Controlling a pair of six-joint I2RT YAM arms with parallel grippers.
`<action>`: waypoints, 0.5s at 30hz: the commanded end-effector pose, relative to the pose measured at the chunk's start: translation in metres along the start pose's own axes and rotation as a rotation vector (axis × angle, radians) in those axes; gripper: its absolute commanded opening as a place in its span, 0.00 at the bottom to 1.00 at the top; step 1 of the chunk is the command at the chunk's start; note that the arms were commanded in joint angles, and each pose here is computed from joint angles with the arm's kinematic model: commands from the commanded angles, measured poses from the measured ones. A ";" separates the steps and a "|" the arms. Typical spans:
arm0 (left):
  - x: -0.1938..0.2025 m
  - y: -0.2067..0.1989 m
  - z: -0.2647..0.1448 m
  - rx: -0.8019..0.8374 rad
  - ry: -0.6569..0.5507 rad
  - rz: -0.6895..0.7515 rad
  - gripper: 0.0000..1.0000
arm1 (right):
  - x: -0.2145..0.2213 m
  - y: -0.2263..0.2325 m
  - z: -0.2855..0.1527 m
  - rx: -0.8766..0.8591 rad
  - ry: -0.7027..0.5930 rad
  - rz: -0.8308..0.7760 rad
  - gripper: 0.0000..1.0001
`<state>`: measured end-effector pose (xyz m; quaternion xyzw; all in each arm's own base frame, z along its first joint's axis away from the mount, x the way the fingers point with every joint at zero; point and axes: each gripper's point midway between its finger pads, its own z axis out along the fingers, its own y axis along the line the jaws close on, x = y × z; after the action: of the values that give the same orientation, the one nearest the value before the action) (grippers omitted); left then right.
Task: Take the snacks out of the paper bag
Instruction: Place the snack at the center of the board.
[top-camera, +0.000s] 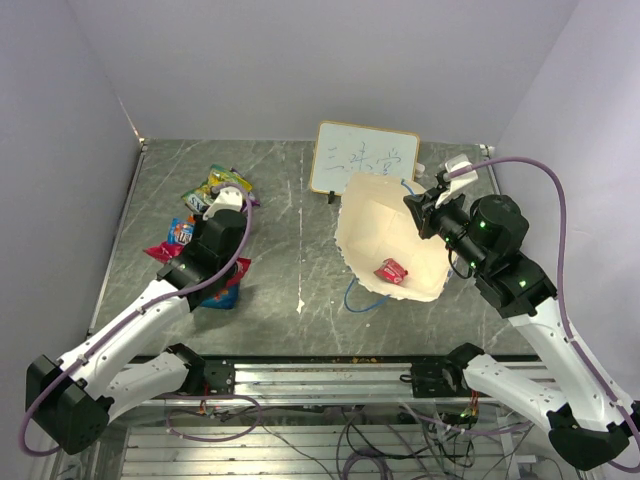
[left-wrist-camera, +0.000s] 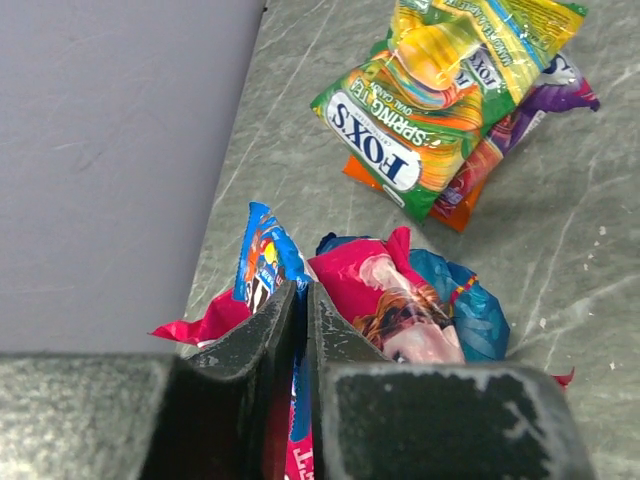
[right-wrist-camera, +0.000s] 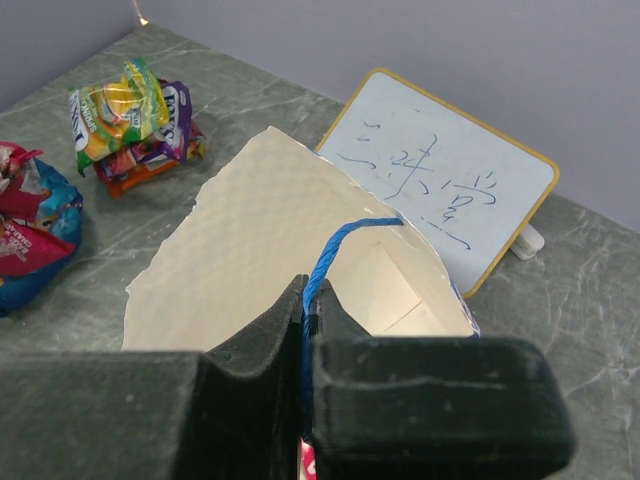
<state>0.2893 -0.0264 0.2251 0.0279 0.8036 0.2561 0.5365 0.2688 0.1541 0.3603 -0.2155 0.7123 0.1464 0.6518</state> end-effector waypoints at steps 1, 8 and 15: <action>-0.001 -0.010 -0.002 0.084 -0.014 -0.031 0.23 | -0.007 -0.001 -0.003 0.004 -0.031 0.000 0.00; 0.003 -0.010 -0.020 0.196 -0.014 -0.029 0.36 | -0.009 -0.002 -0.003 0.007 -0.033 -0.006 0.00; -0.025 -0.006 -0.037 0.290 -0.076 -0.079 0.55 | -0.009 0.001 0.000 -0.007 -0.035 0.006 0.00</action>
<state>0.2690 -0.0426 0.2361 0.0697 0.8132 0.1521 0.5575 0.2686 0.1540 0.3605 -0.2155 0.7120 0.1466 0.6520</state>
